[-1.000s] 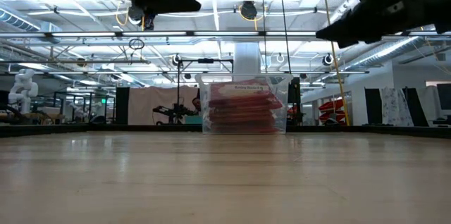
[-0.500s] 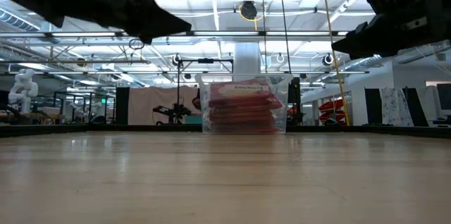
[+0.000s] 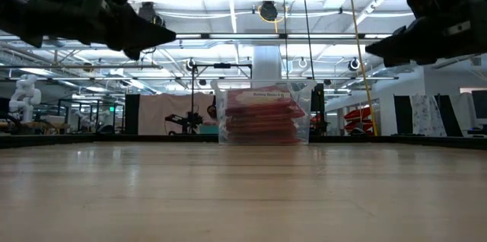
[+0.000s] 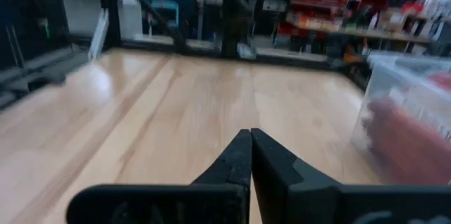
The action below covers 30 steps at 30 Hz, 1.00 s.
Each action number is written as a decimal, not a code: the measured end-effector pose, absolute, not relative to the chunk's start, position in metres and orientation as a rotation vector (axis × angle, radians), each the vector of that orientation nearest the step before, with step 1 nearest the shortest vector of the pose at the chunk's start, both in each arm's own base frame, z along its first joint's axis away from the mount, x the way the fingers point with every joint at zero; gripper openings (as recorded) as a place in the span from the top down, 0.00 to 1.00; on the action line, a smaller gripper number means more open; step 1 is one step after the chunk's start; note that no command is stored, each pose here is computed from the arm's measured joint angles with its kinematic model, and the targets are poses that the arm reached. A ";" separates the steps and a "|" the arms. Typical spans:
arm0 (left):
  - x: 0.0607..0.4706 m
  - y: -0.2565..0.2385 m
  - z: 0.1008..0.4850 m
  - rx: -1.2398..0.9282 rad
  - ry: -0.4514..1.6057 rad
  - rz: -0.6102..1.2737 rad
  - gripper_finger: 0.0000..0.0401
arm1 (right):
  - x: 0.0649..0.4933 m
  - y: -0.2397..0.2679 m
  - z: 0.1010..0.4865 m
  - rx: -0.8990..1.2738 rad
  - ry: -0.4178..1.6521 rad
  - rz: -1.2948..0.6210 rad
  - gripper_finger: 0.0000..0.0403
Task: Sort popcorn bags into baskets
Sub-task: Return to Home Position
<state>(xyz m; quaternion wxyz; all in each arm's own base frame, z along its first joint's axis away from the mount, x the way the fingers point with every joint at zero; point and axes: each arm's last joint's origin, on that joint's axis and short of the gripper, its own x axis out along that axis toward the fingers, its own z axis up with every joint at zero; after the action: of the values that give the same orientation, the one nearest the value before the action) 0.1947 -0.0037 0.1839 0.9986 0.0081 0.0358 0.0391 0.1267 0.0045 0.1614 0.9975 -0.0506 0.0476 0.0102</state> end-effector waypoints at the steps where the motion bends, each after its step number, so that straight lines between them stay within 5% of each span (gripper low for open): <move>1: 0.191 -0.004 0.183 0.010 0.066 0.082 0.99 | 0.126 0.004 0.163 -0.100 0.075 0.020 1.00; 30: 0.145 -0.010 0.162 -0.010 0.002 0.056 0.99 | 0.111 0.004 0.170 -0.136 0.009 0.016 1.00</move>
<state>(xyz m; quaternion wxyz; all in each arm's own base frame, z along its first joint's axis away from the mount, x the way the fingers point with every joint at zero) 0.1454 -0.0104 0.1615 0.9996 -0.0048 0.0009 0.0279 0.1107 0.0038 0.1700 0.9977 -0.0678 0.0044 0.0079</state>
